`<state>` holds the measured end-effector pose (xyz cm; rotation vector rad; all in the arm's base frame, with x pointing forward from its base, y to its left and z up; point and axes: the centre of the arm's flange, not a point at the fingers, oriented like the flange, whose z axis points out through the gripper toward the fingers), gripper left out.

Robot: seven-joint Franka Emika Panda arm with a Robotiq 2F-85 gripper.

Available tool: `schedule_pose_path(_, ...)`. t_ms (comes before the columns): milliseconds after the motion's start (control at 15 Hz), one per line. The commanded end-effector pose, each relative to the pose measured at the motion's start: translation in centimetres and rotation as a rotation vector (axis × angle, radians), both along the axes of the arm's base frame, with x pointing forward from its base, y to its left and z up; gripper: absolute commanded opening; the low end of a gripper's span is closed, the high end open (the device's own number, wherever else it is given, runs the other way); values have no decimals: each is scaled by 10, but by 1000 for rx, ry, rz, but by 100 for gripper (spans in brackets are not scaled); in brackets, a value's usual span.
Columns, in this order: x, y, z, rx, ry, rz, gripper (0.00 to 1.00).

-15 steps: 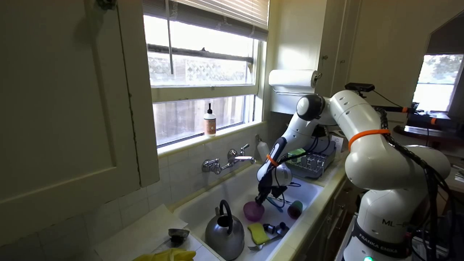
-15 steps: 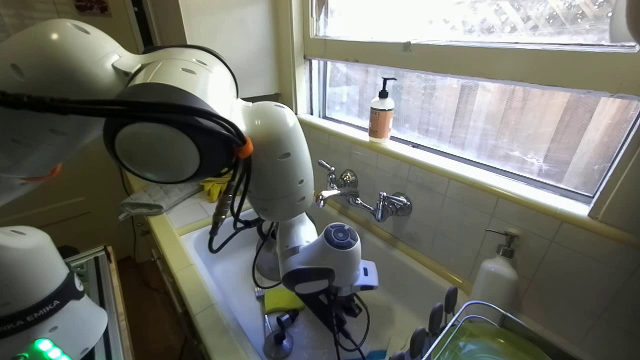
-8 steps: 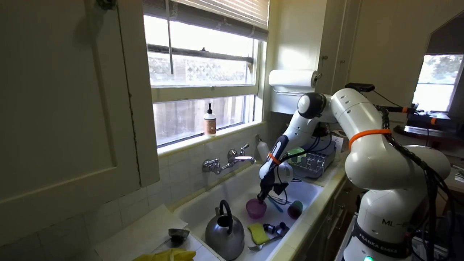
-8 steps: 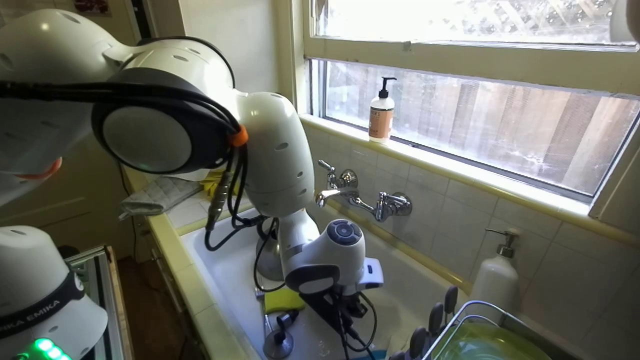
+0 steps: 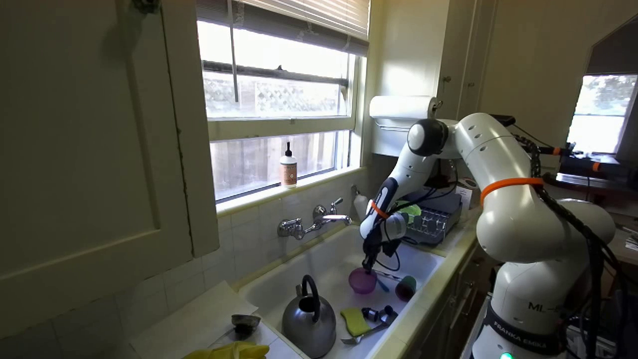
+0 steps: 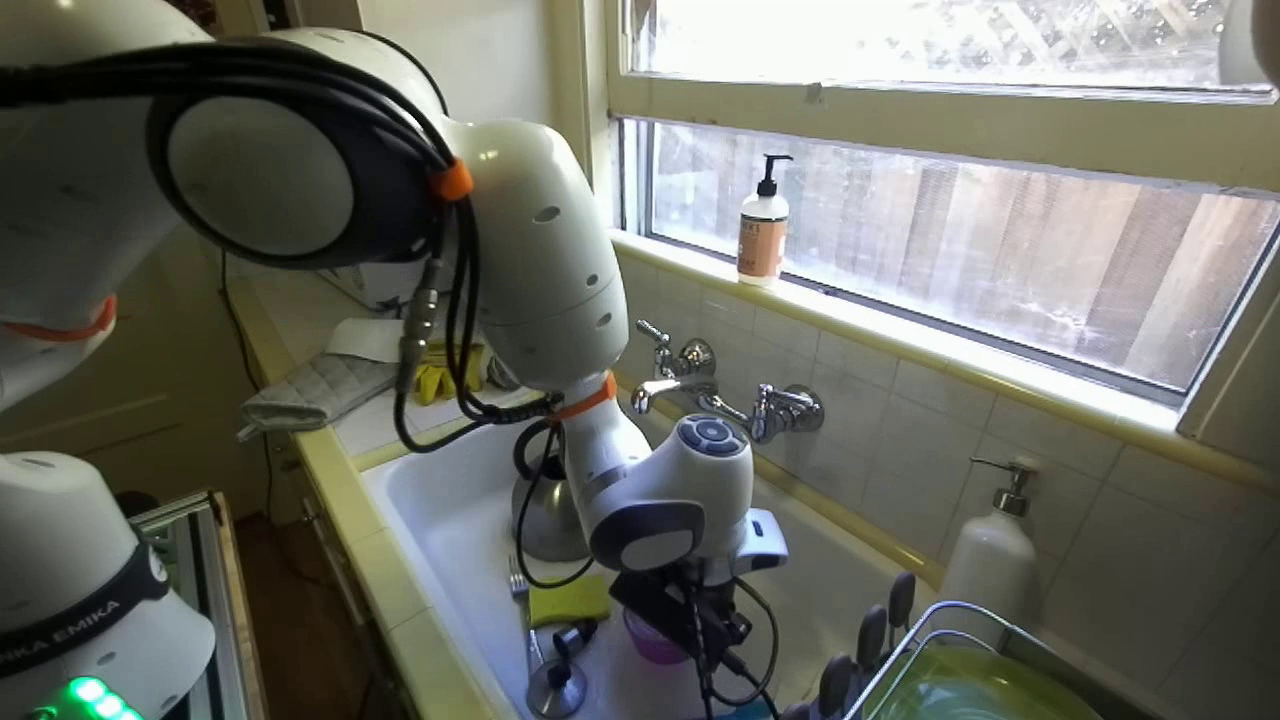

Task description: Push the faucet on the left backwards then pour the liquid out of the purple bowl.

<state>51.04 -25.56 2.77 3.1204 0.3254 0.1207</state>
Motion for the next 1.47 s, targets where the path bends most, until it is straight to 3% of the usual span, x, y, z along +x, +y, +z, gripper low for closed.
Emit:
schedule_pose_path(0,-4,7,30,-112,60,43,1)
schedule_pose_path(333,-1,13,45,-249,88,76,1)
schedule_pose_path(1067,0,28,64,-400,115,174,1)
schedule_pose_path(1400,5,37,77,-516,116,219,1)
